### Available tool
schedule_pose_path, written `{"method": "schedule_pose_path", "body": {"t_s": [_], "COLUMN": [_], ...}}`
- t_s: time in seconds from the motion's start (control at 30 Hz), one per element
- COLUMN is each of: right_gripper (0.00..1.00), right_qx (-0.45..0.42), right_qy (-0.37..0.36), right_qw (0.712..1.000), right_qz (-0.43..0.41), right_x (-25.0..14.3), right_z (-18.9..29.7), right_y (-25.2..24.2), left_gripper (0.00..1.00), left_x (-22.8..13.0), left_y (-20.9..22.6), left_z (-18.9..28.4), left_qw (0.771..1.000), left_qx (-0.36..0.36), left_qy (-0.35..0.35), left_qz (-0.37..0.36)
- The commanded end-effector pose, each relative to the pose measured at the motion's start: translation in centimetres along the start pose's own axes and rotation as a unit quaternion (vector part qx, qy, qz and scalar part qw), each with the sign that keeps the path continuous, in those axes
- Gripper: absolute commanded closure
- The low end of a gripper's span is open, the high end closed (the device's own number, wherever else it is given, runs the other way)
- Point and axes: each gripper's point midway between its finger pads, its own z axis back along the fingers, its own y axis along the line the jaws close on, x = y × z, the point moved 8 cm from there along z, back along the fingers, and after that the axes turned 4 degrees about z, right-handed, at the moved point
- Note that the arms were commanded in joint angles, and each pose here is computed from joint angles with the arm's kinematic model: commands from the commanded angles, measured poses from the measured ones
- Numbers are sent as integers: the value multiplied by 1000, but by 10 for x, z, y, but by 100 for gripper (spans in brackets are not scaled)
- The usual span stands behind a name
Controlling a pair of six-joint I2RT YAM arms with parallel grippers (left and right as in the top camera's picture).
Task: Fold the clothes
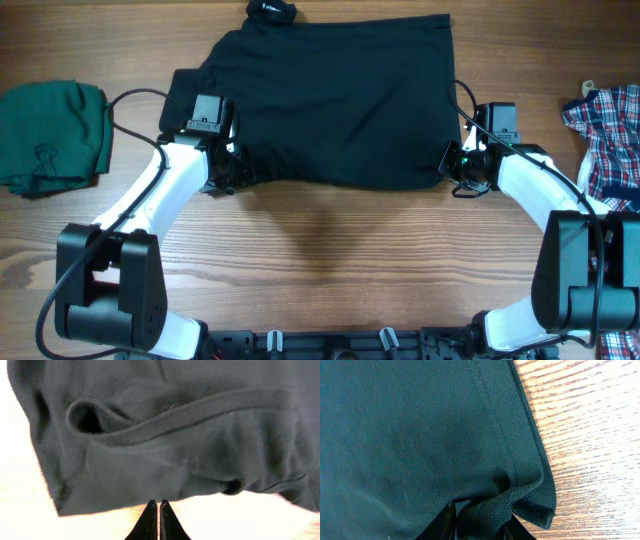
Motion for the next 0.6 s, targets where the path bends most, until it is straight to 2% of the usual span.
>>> {"method": "schedule_pose_path", "body": {"t_s": [0.0, 0.17, 0.4, 0.47, 0.57], "right_gripper": [75, 75, 75, 75, 75], "right_qx": [-12, -12, -12, -12, -12], "right_qy": [3, 3, 2, 3, 3], "right_qw": [1000, 1000, 1000, 1000, 1000], "right_qz": [4, 4, 4, 4, 4], "right_x": [-1, -1, -1, -1, -1], "right_z": [-4, -4, -4, -4, -4], "right_y": [-4, -4, -4, -4, -4], "left_gripper": [96, 96, 96, 92, 78], "left_x": [0, 8, 46, 56, 61], "left_y": [-2, -3, -19, -21, -19], "left_z": [-12, -35, -30, -27, -20], "left_qw": [1000, 1000, 992, 987, 986], "left_qx": [-5, -1, -44, -43, -26], "left_qy": [11, 2, -116, -153, -165], "left_qz": [6, 5, -3, -4, 0]}}
